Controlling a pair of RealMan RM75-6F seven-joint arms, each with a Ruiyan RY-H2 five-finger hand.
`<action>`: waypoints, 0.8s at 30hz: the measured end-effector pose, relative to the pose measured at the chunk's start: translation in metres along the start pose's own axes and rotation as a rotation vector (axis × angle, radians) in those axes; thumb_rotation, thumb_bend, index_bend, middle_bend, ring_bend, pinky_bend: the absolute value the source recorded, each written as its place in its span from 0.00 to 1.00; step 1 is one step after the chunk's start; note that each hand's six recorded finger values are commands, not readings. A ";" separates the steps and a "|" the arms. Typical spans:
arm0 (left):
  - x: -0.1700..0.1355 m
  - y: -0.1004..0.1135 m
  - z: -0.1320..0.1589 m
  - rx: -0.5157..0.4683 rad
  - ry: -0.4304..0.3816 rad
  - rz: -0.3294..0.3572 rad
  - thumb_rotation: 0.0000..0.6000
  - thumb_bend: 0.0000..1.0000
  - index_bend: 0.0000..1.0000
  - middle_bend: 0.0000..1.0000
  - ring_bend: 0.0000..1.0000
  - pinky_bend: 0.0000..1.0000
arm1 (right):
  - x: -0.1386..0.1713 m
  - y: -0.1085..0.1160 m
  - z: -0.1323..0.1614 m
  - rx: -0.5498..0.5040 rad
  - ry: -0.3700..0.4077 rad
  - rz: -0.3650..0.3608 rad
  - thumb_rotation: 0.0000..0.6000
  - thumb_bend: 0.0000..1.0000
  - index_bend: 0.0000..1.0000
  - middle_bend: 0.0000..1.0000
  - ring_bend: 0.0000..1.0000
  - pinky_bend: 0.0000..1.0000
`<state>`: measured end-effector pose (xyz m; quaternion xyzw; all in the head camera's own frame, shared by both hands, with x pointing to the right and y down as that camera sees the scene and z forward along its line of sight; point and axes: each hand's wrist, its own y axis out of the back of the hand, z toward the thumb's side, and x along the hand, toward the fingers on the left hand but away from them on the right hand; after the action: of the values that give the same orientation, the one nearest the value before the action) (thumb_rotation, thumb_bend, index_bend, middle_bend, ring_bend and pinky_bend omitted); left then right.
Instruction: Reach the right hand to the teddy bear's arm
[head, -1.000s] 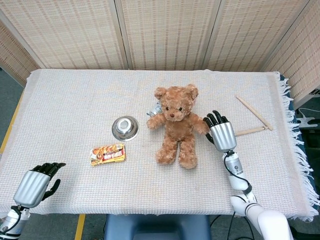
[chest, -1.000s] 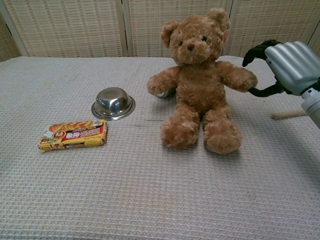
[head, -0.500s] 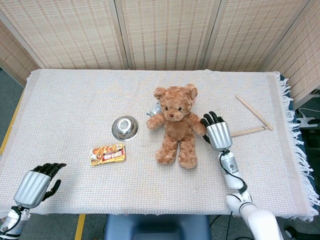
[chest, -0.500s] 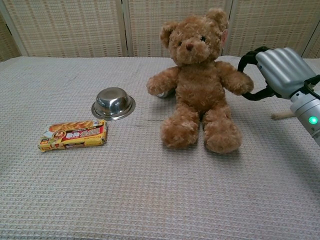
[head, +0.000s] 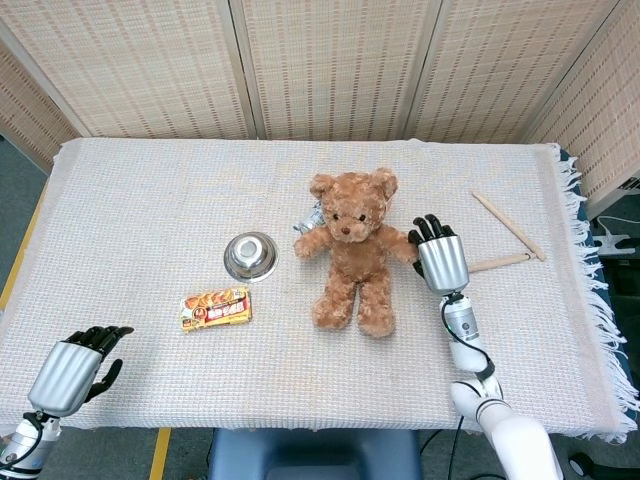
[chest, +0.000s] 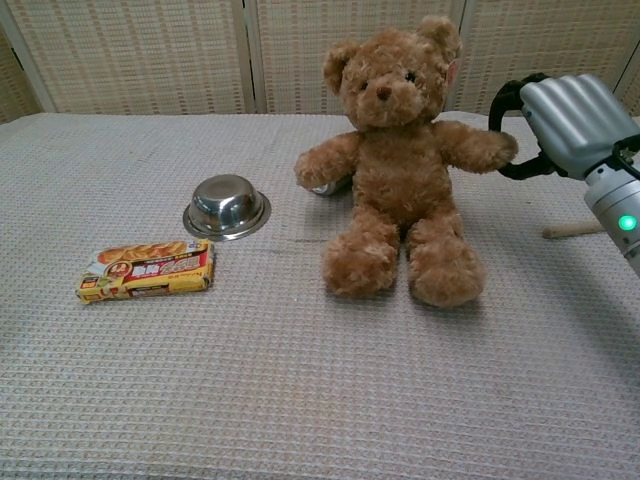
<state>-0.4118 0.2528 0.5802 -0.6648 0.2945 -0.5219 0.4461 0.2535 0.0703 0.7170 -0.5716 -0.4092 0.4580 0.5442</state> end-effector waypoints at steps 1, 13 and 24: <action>0.000 0.000 0.000 0.000 0.000 -0.001 1.00 0.44 0.26 0.34 0.35 0.54 | -0.002 0.001 0.000 0.000 -0.002 -0.005 1.00 0.26 0.62 0.34 0.26 0.57; 0.000 0.000 -0.001 -0.003 0.001 0.001 1.00 0.44 0.26 0.34 0.35 0.54 | 0.002 -0.005 0.007 -0.008 0.020 0.020 1.00 0.26 0.62 0.34 0.26 0.57; 0.000 0.000 -0.001 -0.003 0.001 -0.001 1.00 0.44 0.26 0.34 0.35 0.54 | 0.005 -0.011 0.005 0.012 0.017 0.050 1.00 0.26 0.62 0.34 0.26 0.57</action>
<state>-0.4124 0.2522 0.5804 -0.6653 0.2952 -0.5220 0.4447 0.2507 0.0768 0.7278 -0.5823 -0.3870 0.4691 0.5395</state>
